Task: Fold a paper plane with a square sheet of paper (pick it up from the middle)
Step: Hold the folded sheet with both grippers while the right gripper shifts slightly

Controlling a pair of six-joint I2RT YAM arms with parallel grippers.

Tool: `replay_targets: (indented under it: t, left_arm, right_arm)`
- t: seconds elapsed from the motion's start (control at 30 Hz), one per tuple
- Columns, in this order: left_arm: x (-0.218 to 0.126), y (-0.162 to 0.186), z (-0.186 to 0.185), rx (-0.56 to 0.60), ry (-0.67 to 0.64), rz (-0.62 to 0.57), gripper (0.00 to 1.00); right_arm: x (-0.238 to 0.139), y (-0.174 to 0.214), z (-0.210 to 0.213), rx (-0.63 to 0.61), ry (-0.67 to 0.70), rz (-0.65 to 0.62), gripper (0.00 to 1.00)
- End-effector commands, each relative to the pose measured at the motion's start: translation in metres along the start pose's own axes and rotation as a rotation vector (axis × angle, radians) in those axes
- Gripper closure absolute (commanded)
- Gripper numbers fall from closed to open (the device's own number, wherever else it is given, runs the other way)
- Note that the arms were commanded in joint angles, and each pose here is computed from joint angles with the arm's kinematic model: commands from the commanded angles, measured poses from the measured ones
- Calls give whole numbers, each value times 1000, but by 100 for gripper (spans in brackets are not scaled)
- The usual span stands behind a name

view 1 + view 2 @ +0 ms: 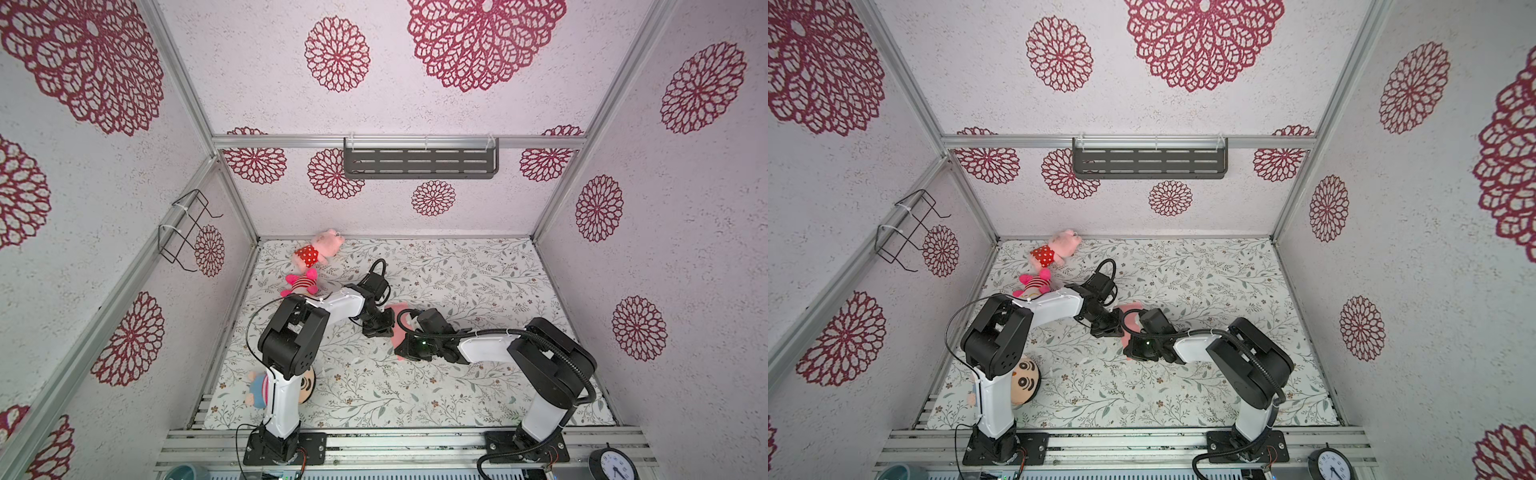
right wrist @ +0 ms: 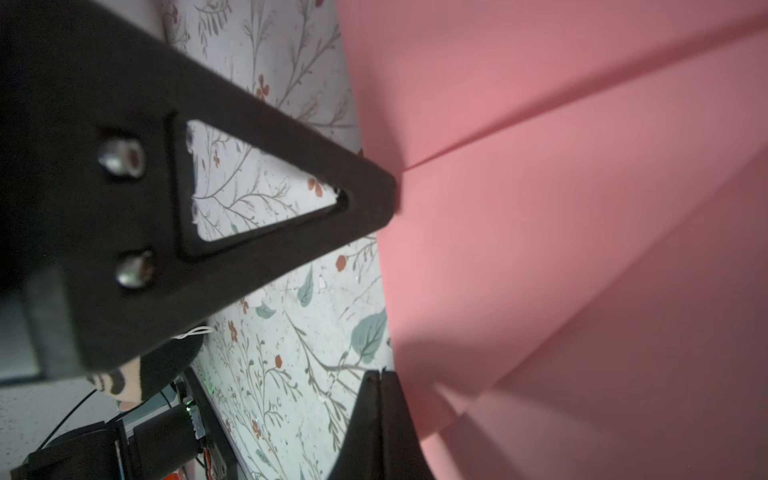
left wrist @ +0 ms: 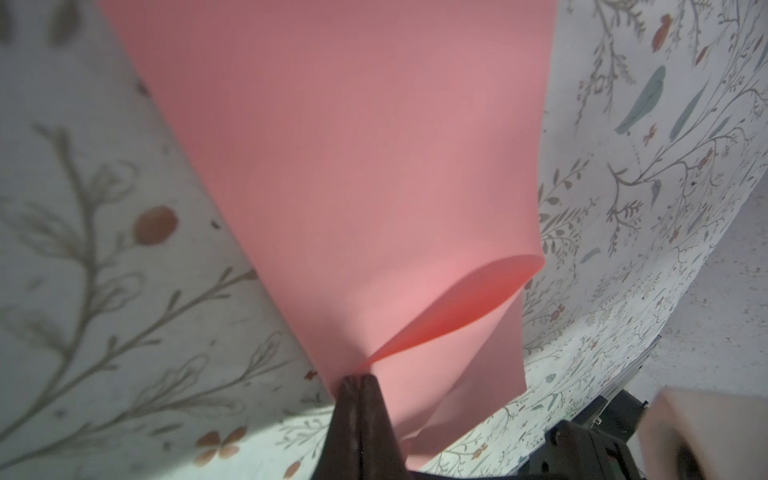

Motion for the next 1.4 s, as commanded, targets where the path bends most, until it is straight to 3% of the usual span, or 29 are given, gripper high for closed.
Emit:
replay_targets:
  t: [0.0, 0.27, 0.7, 1.17, 1.37]
  left_arm:
    - [28, 38, 42, -67, -135, 131, 100]
    - [27, 37, 42, -66, -135, 128, 100]
    - [29, 38, 43, -68, -136, 131, 100]
    - [30, 39, 44, -73, -139, 131, 100]
    - [29, 39, 43, -71, -137, 131, 100]
  right_arm:
    - [-10, -10, 22, -40, -55, -53, 94]
    - [-17, -20, 10, -15, -6, -105, 97]
    - [4, 2, -11, 6, 44, 8, 97]
    - [-7, 39, -24, -14, 27, 116, 96]
    - [-25, 14, 6, -55, -47, 9, 96]
Point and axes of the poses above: each gripper's point midway between its finger pads, its own x axis out along the fingers, its own z axis along the line the jaws close on, y = z × x, the point moved 1 cm from there along -x, back along the fingers, and after that the axes turned 8 degrees about x, right-handed, at the moved point
